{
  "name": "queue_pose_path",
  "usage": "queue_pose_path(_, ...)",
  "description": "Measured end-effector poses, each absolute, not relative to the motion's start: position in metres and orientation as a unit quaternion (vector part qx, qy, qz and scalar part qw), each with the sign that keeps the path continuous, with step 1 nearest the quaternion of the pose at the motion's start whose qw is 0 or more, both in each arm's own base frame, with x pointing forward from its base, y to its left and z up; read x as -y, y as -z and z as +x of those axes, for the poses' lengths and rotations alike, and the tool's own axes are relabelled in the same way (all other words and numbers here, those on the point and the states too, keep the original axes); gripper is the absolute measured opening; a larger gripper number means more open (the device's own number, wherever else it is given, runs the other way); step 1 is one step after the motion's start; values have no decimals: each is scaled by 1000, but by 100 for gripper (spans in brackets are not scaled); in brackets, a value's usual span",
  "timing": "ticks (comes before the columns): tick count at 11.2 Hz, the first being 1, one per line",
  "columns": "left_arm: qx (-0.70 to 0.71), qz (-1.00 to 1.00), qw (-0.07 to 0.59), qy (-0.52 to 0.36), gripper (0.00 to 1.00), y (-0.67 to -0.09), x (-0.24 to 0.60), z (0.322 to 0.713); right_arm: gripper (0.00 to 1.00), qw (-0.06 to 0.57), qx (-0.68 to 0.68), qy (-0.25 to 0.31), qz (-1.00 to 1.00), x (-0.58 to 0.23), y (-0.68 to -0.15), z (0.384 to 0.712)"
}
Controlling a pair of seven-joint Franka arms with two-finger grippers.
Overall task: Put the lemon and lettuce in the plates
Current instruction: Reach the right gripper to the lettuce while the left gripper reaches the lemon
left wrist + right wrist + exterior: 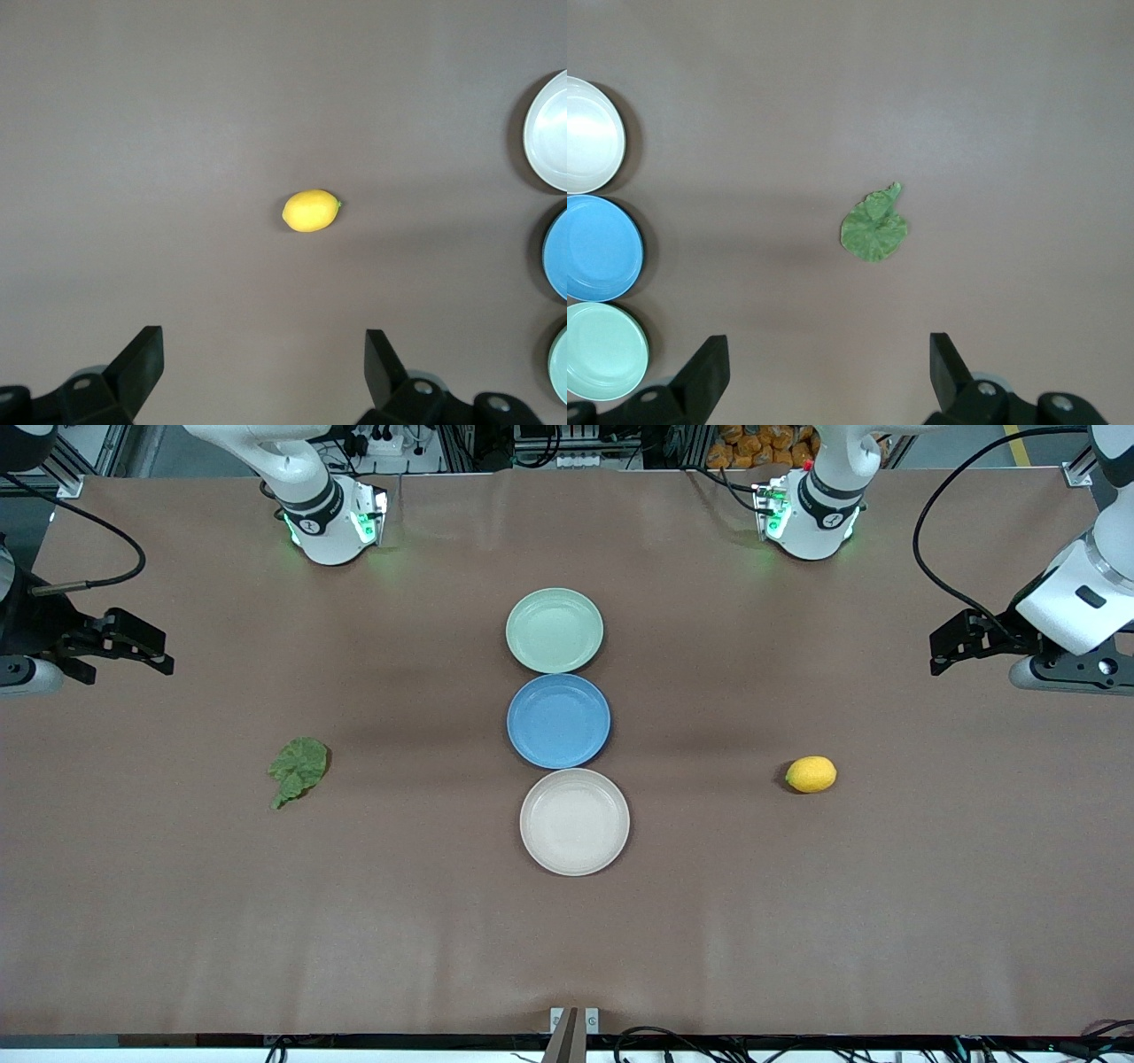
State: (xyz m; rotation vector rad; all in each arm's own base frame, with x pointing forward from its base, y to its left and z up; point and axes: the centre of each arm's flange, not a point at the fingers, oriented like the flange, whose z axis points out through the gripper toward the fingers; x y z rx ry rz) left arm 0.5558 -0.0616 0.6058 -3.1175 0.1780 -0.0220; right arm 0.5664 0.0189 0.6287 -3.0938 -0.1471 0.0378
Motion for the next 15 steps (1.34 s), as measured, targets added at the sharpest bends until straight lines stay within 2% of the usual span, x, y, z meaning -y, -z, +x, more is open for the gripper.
queue_pose_path(4,-57,-998,10,2,100,-601,62,558,100,22,46,-13,-999,-18,-629,566)
queue_pose_path(9,-64,-996,11,-52,100,-539,72,583,100,20,43,-33,-998,-13,-613,565)
queue_pose_path(12,-65,-996,11,-66,100,-495,75,601,100,20,39,-57,-997,-13,-525,571)
queue_pose_path(15,-64,-996,9,-56,100,-441,74,615,100,18,34,-34,-999,-11,-421,574)
